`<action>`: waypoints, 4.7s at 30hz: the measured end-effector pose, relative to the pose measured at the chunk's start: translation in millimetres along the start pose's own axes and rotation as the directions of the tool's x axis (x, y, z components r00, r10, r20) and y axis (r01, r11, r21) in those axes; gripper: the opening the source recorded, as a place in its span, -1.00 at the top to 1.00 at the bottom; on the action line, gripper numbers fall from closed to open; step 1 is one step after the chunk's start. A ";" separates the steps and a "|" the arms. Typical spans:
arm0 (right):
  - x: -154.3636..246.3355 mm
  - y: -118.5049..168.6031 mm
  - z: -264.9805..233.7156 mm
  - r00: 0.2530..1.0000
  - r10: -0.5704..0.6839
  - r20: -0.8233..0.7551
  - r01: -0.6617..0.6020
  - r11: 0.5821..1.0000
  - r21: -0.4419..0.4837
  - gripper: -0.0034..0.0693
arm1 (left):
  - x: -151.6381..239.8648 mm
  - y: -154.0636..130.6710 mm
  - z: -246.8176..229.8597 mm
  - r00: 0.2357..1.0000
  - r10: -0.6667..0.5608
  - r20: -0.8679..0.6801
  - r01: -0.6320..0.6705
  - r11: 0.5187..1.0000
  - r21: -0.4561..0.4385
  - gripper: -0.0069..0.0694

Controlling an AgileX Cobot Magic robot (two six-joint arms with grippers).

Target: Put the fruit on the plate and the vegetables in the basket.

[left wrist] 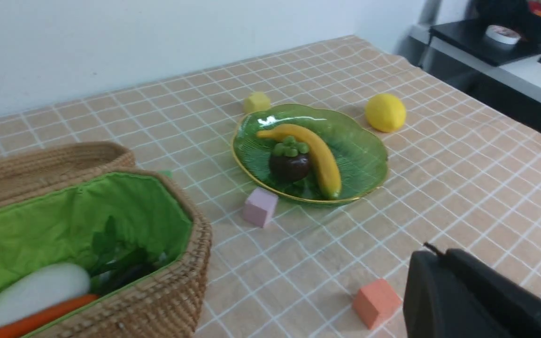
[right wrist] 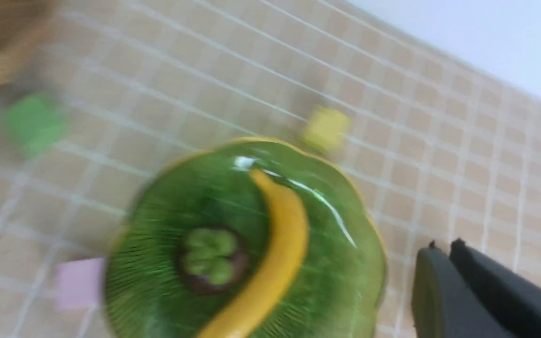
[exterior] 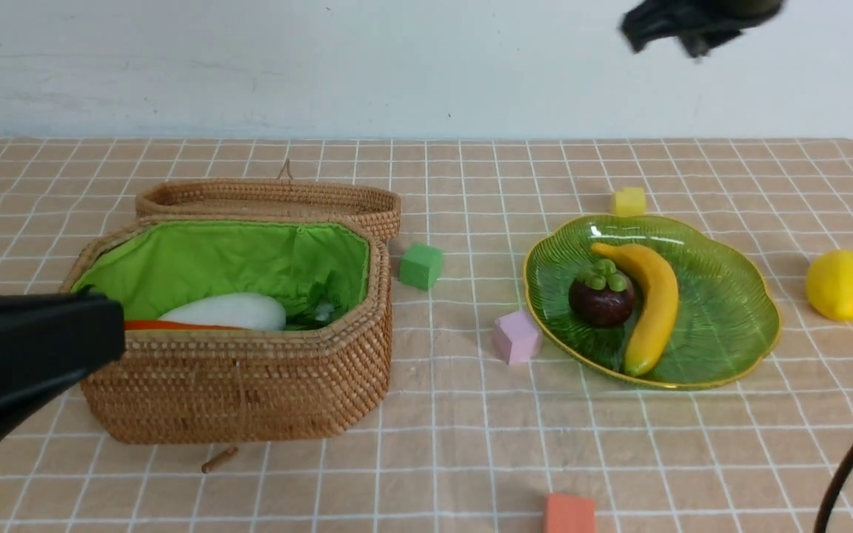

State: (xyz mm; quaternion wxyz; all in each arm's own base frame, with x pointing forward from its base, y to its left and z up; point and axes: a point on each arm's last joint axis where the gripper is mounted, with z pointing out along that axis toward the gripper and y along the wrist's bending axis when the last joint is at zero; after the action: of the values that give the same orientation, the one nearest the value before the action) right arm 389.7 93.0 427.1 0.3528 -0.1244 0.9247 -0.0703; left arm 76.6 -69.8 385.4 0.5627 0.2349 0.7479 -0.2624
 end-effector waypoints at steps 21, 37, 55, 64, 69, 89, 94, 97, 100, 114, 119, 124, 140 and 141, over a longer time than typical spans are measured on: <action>127.9 -157.5 197.2 0.723 0.624 -0.297 -0.623 0.774 0.109 -0.95 | 2.8 -2.1 0.0 0.999 0.018 -0.029 -0.017 1.000 0.024 0.82; 154.0 -150.5 253.6 0.770 0.533 -0.350 -0.546 0.835 0.069 -0.72 | 3.8 -2.1 -0.1 0.999 -0.011 -0.042 0.012 1.000 0.022 0.81; 107.7 -31.8 193.5 0.822 0.328 -0.465 -0.458 0.867 -0.197 -0.76 | 8.3 -0.7 -0.3 0.996 0.006 -0.091 -0.006 1.000 0.008 0.80; 103.1 -24.8 184.6 0.815 0.311 -0.489 -0.454 0.866 -0.207 -0.92 | 12.8 7.8 -1.2 0.984 0.094 -0.148 -0.106 0.992 -0.071 0.79; 92.2 -31.9 129.0 0.836 0.288 -0.467 -0.424 0.879 -0.218 -0.53 | 11.8 9.2 -4.7 0.989 0.104 -0.110 -0.113 0.990 -0.086 0.85; 294.2 2.4 -144.3 0.928 0.373 -0.011 -0.364 0.898 -0.246 0.90 | 132.7 19.8 -31.8 0.935 -0.013 0.355 0.007 1.000 0.019 0.85; 337.3 12.8 -153.6 0.886 0.448 0.121 -0.406 0.874 -0.265 0.90 | 144.1 21.5 -25.4 0.949 -0.012 0.314 0.009 1.000 0.012 0.85; 357.9 17.5 -152.2 0.837 0.501 0.220 -0.435 0.854 -0.287 0.90 | 148.8 22.6 -23.6 0.962 -0.012 0.272 0.012 1.000 0.001 0.85; 370.7 19.1 -143.7 0.751 0.531 0.394 -0.431 0.845 -0.316 0.88 | 152.6 23.6 -22.7 0.973 -0.013 0.231 0.015 1.000 -0.010 0.85; 395.4 21.4 -93.3 0.648 0.508 0.568 -0.424 0.860 -0.284 0.86 | 158.0 25.1 -21.6 0.985 -0.013 0.172 0.018 0.999 -0.028 0.85; 411.1 23.4 -60.9 0.700 0.443 0.560 -0.406 0.892 -0.198 0.93 | 158.2 25.2 -21.6 0.986 -0.012 0.169 0.017 0.999 -0.029 0.85; 429.2 27.2 -35.3 0.772 0.388 0.504 -0.380 0.917 -0.125 0.93 | 158.6 25.3 -21.5 0.986 -0.012 0.165 0.017 0.999 -0.030 0.85; 429.2 27.2 -35.3 0.771 0.390 0.504 -0.380 0.916 -0.126 0.92 | 158.8 25.4 -21.5 0.987 -0.011 0.163 0.016 0.999 -0.031 0.84; 429.2 27.2 -35.3 0.771 0.390 0.504 -0.380 0.916 -0.126 0.92 | 158.8 25.4 -21.5 0.987 -0.011 0.163 0.016 0.999 -0.031 0.83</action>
State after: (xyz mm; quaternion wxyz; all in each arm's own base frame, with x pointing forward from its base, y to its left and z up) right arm 52.1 0.6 174.8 0.5945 0.0502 0.8011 0.0475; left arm 36.9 -27.7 233.8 0.6237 0.1985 0.7053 -0.2723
